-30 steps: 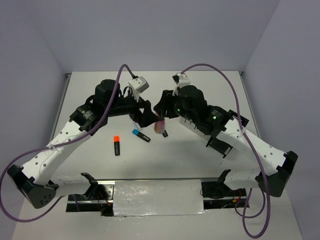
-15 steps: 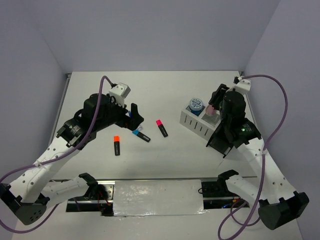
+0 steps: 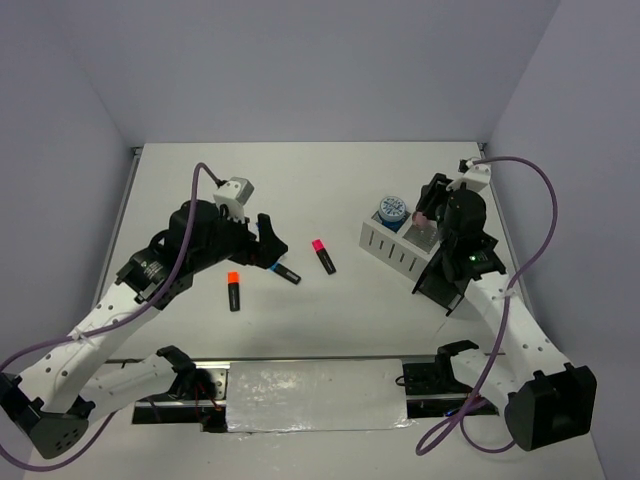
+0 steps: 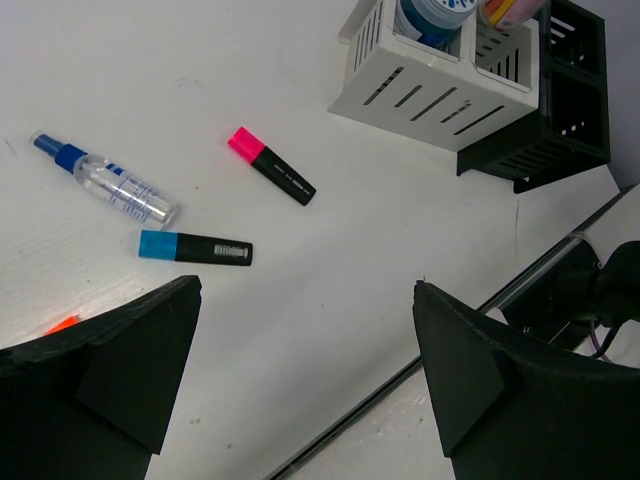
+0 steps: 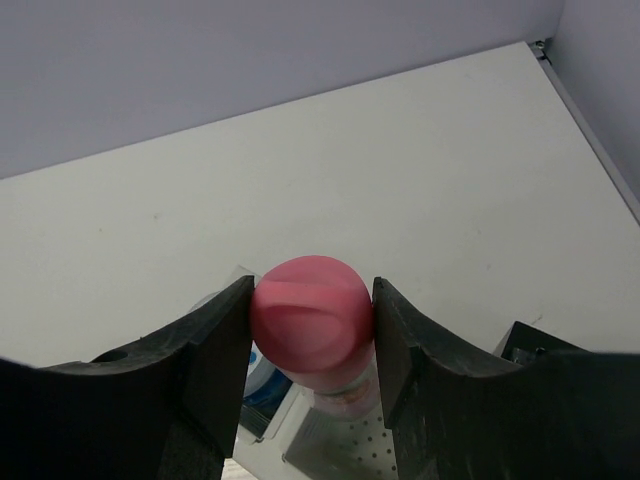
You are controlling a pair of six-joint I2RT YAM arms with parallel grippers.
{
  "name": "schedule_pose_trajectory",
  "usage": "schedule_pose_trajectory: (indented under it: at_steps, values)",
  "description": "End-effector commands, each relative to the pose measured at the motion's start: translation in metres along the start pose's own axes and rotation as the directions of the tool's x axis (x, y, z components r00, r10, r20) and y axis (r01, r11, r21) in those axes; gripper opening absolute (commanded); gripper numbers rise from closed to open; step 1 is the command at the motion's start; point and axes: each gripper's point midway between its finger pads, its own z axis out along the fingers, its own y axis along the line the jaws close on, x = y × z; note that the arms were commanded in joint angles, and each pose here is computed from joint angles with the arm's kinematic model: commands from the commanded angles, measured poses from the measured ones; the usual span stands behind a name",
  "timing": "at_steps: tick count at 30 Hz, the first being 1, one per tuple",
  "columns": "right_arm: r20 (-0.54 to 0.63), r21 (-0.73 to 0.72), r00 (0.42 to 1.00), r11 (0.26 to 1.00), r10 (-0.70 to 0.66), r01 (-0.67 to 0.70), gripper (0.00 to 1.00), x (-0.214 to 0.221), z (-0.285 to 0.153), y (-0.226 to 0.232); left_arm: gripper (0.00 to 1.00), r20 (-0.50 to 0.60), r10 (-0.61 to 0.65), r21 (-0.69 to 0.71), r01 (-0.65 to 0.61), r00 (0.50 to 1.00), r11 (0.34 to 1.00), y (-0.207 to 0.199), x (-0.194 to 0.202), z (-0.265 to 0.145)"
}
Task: Sort the stationery into containers
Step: Place the stationery in the storage box.
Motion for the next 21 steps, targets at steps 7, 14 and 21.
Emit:
schedule_pose_trajectory:
  at_steps: [7,14,21]
  values:
    - [0.099,-0.038,0.994,0.998,0.047,-0.044,0.00,-0.004,-0.018,-0.005,0.99,0.068,-0.142,-0.197,0.153,0.988,0.968,0.033,-0.008,0.010]
    - [0.098,-0.051,0.994,0.997,0.056,-0.051,0.00,0.002,-0.034,-0.010,0.99,0.073,-0.165,-0.195,0.177,0.984,0.965,0.031,-0.016,0.027]
    - [0.023,-0.043,0.999,0.998,0.036,-0.035,0.30,0.034,-0.030,-0.014,0.99,0.074,-0.222,-0.304,0.234,0.972,0.924,0.062,-0.016,0.047]
